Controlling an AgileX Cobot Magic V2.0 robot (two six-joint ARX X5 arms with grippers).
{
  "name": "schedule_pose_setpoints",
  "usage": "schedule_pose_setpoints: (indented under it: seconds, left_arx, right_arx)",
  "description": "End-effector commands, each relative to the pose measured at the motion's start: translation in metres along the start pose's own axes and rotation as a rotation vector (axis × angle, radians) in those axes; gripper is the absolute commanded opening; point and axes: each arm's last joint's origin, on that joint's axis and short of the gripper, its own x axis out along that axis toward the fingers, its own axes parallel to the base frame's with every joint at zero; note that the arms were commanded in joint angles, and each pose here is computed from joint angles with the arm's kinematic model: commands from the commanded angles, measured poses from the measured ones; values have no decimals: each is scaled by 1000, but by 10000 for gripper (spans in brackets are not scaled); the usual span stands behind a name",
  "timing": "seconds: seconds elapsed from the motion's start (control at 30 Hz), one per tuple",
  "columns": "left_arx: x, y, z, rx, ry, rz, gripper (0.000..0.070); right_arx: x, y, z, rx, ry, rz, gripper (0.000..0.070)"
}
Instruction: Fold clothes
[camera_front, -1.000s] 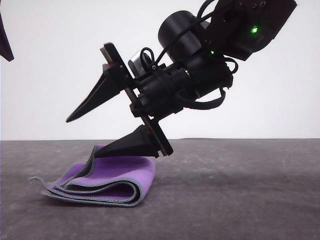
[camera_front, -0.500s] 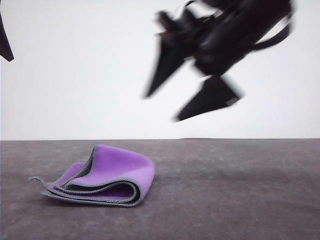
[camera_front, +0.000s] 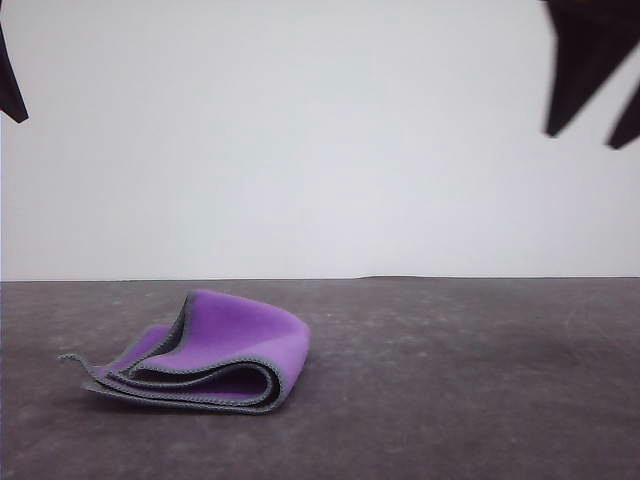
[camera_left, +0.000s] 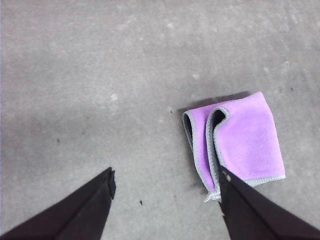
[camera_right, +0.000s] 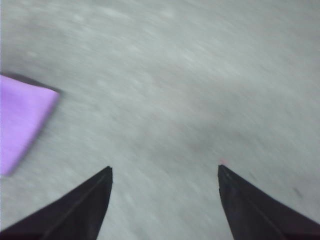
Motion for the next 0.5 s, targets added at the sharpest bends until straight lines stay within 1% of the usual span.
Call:
schedule_pose_setpoints:
  seconds: [0.0, 0.2, 0.3, 0.33, 0.37, 0.4, 0.43, 0.47]
  left_arx:
    - [0, 0, 3, 3, -12, 3, 395]
    - [0, 0, 3, 3, -12, 3, 395]
    - [0, 0, 3, 3, -12, 3, 394]
    - [0, 0, 3, 3, -12, 3, 391]
    - [0, 0, 3, 3, -12, 3, 383]
    - [0, 0, 3, 3, -12, 3, 324]
    - [0, 0, 3, 3, -11, 3, 225]
    - [0, 0, 3, 3, -11, 3, 66]
  right_arx:
    - [-3, -3, -6, -4, -3, -13, 421]
    - [-13, -11, -29, 26, -35, -42, 419]
    - [-16, -11, -32, 28, -51, -45, 403]
    - [-17, -11, -32, 28, -54, -45, 383]
    - [-18, -11, -32, 27, -58, -45, 333]
    - [-18, -11, -32, 27, -58, -45, 223]
    - [-18, -11, -32, 25, -57, -44, 111]
    - [-18, -11, -33, 20, -55, -44, 9]
